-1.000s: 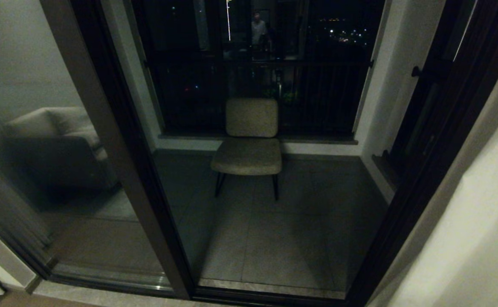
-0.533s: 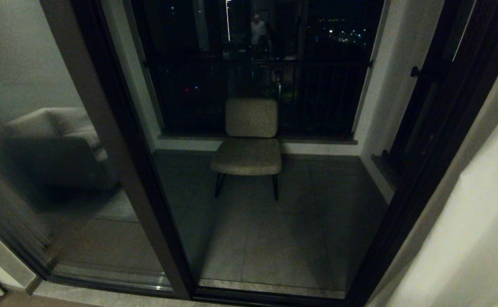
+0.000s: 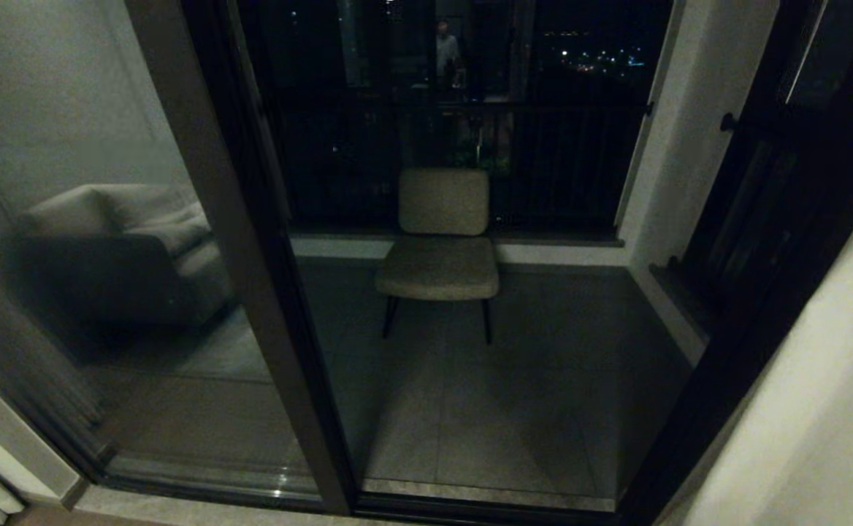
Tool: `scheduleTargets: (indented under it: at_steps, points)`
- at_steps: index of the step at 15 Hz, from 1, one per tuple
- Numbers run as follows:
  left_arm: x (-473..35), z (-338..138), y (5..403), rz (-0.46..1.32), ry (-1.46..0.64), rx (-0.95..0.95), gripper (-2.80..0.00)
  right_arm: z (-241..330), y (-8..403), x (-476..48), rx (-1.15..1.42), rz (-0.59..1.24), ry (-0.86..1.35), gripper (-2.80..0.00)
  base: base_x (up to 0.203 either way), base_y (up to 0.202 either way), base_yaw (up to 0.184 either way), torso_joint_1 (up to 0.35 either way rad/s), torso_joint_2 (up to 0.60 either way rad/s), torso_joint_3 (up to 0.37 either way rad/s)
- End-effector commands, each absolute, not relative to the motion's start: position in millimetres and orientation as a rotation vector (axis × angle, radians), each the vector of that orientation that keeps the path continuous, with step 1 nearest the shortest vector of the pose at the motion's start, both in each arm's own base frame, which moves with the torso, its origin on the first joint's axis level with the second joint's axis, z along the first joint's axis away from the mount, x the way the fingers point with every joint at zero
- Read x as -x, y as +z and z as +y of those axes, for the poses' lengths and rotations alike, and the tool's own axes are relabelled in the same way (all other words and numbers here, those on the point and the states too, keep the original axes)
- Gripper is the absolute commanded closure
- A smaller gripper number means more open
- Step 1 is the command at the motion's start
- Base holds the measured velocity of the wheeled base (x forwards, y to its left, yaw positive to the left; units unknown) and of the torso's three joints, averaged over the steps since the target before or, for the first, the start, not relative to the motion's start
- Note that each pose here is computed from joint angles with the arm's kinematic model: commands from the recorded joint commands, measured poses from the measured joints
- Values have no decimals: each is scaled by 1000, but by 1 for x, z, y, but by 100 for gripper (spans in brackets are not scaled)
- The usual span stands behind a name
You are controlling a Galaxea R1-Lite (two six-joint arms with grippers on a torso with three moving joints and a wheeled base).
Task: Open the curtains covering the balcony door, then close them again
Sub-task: Close the inner curtains on both sides
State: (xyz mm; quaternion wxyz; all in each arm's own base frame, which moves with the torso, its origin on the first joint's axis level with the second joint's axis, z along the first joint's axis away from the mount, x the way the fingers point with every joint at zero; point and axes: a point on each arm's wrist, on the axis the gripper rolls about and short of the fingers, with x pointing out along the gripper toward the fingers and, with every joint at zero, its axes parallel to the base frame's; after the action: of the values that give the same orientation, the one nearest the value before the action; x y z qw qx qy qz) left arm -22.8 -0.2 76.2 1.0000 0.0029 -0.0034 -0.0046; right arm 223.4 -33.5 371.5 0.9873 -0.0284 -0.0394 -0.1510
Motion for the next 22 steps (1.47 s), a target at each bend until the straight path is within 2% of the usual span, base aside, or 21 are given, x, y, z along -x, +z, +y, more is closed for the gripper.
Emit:
scheduleTargets:
  at_steps: [1,11,22]
  points:
    - [23,0,76,-8,-9,-6,0,-32,371,-224,58,-77,-299,0,0,190,1,2,7,6]
    - [23,0,76,-8,-10,-6,0,-7,376,-240,96,-152,-194,0,0,190,0,5,2,2]
    - [23,0,76,-8,-11,-6,0,19,374,-267,91,-145,-108,0,0,192,0,4,3,1]
